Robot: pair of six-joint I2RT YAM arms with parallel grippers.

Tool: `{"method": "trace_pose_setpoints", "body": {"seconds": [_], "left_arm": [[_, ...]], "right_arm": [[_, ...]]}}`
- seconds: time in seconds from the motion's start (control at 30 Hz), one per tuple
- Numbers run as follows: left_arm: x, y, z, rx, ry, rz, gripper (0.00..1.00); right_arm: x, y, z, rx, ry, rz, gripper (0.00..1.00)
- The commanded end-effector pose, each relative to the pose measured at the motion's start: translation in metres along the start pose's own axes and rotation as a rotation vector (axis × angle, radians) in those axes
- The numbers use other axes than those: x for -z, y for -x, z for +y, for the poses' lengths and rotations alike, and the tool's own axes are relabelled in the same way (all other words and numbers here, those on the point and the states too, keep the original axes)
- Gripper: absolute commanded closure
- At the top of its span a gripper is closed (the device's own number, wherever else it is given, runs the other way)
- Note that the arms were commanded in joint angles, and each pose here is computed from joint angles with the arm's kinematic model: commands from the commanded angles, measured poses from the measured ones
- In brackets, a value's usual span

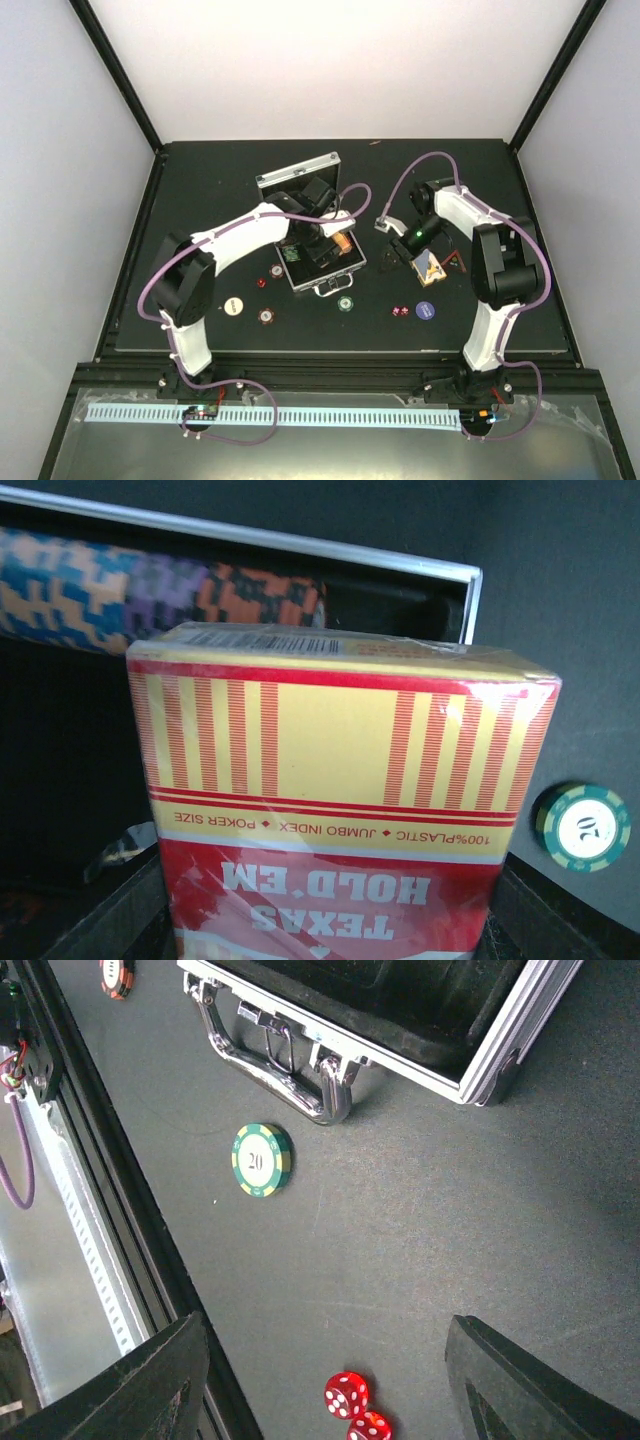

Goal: Pack up texas hold em set

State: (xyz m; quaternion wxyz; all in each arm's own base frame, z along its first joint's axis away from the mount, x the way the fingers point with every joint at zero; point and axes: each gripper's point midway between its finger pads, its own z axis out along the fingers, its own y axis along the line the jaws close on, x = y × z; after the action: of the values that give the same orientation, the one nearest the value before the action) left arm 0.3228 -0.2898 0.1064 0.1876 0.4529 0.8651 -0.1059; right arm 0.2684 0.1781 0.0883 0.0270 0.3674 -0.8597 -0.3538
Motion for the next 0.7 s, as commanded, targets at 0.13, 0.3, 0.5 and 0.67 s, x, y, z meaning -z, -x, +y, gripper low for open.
{"method": "trace_pose_setpoints", "body": {"seconds": [0.13,0.3,0.5,0.67], "left_arm": [[-0.016,0.0,-0.004,-0.107,0.061,0.078,0.36],[-0.027,-0.006,0.003,-0.108,0.131,0.136,0.37],[-0.022,-0.012,0.018,-0.104,0.236,0.164,0.37],[-0.022,-0.01,0.021,-0.102,0.248,0.163,0.37]], "right_arm": [[0.01,-0.008,-0.001,0.011,0.008,0.017,0.32],[0.008,-0.01,-0.003,0.017,0.01,0.019,0.32],[0.006,-0.009,-0.004,0.008,0.023,0.01,0.32],[0.005,-0.009,-0.004,-0.002,0.031,0.007,0.32]]}}
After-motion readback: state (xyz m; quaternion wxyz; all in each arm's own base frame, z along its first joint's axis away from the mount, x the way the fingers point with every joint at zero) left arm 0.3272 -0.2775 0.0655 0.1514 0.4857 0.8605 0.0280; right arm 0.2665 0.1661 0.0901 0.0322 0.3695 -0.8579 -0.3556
